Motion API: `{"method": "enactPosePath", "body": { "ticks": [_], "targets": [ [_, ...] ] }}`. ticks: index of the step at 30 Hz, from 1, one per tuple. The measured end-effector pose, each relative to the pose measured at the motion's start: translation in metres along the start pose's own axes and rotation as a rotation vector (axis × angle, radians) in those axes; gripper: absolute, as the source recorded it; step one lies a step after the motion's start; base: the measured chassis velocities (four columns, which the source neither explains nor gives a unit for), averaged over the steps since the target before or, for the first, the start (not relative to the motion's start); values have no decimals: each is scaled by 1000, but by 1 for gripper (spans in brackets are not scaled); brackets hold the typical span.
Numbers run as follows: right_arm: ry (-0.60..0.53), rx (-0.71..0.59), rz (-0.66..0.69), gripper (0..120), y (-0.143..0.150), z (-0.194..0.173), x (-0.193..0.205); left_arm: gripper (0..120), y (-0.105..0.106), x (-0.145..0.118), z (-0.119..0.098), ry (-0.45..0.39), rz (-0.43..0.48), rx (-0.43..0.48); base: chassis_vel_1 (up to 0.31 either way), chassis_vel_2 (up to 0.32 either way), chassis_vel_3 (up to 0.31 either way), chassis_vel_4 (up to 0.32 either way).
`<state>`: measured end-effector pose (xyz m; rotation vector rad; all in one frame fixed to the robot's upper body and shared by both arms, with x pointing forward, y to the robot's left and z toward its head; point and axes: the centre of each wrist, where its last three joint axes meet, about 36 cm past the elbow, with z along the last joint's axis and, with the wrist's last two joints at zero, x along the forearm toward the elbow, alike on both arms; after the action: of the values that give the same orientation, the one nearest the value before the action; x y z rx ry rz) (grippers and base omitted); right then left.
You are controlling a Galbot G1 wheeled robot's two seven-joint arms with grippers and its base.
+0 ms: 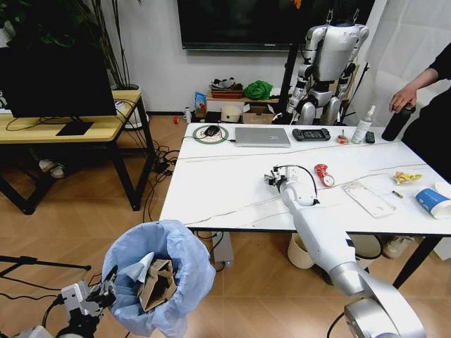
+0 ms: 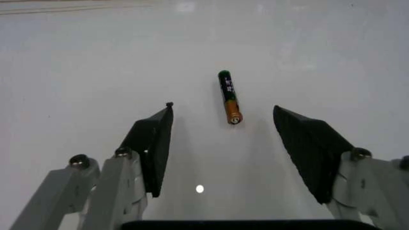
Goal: Pick up the trash bin and place the trash from the table into it.
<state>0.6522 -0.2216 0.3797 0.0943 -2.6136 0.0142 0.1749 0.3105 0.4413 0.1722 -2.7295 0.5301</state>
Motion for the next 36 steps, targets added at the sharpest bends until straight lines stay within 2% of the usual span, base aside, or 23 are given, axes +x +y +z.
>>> {"method": "enactPosePath", "body": {
  "ticks": [1, 3, 7, 9, 10, 13, 15, 36],
  "targets": [
    [2, 2, 2, 52, 0, 0, -1, 0, 0, 0, 0, 0, 0, 0, 0, 0, 0, 0],
    [3, 2, 2, 51, 0, 0, -1, 0, 0, 0, 0, -1, 0, 0, 0, 0, 0, 0],
    [3, 6, 6, 32, 1, -1, -2, 0, 0, 0, 0, -1, 0, 0, 0, 0, 0, 0],
    [3, 7, 6, 29, 1, -1, -3, 0, 0, 0, 0, -1, 0, 0, 0, 0, 0, 0],
    [3, 9, 7, 22, 1, -1, -3, 0, 0, 0, 0, -1, 1, 0, 0, 0, 0, 0],
    [3, 13, 10, 14, 2, -1, -3, 0, 0, 0, 0, -1, 1, 0, 0, 0, 0, 0],
    [5, 18, 13, 2, 2, -1, -4, 0, 0, 0, -1, -2, 1, 1, 0, 0, 0, 0],
    [-5, 23, 6, 0, -1, 5, 6, 0, -1, 0, -1, -6, 5, 5, 0, 0, 0, 0]
  ]
}}
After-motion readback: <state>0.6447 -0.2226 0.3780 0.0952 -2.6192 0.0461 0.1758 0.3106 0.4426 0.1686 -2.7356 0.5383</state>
